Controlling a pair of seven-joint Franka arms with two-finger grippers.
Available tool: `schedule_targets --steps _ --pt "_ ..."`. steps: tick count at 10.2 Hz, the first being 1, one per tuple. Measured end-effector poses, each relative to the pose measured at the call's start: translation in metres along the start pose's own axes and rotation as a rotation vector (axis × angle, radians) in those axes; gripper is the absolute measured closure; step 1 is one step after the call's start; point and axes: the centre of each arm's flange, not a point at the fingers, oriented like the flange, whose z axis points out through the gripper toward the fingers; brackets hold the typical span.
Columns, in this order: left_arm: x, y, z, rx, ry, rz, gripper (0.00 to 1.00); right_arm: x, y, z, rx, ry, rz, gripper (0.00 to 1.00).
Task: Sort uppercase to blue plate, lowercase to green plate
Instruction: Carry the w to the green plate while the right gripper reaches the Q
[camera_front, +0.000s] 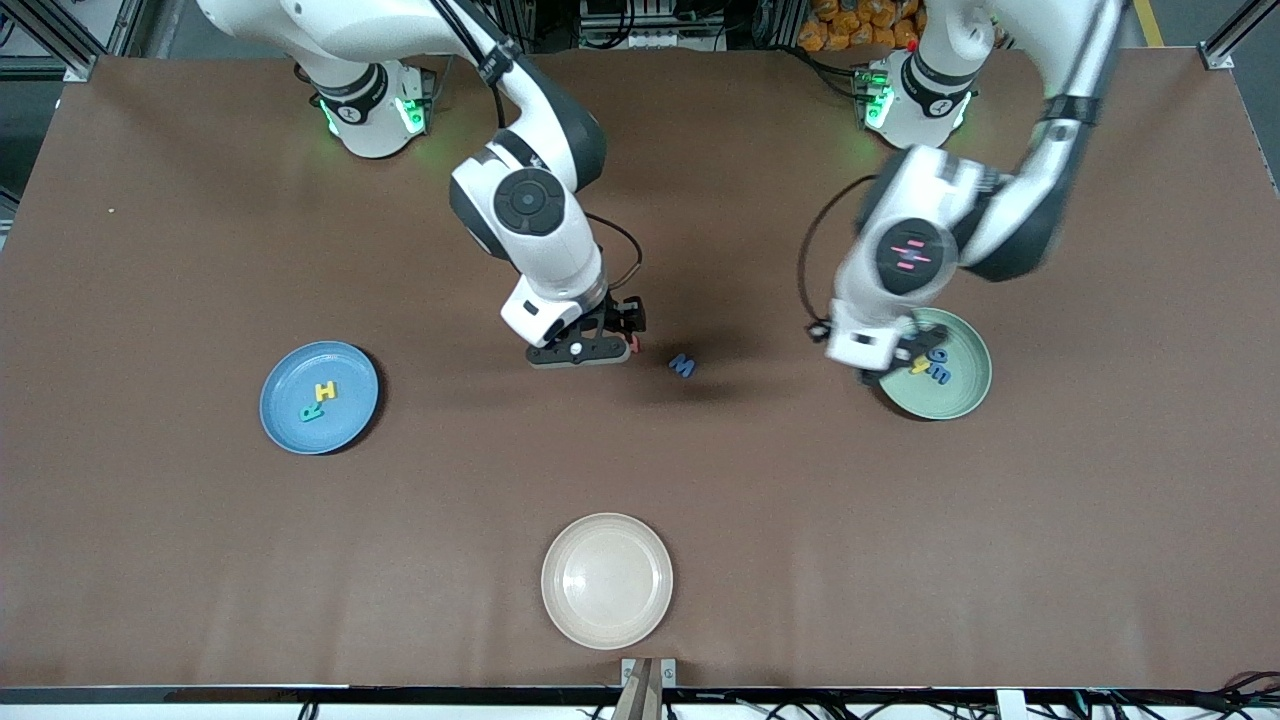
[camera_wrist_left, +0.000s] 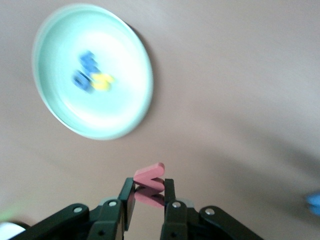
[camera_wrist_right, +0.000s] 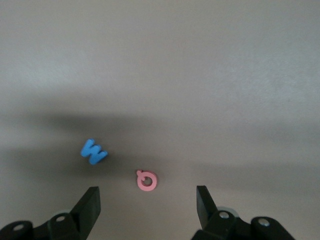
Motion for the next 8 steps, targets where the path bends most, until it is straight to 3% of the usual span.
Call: schedule_targets --steps 3,8 --pt "0.068 -0.095 0.032 -0.04 -0.047 0.073 0.73 -0.017 -0.019 0.056 -0.017 -0.032 -0.076 0.11" --pt "0.079 -0.094 0.103 -0.112 -0.016 0.126 0.73 -0.035 -0.032 0.103 -0.01 -0.078 -0.12 0.17"
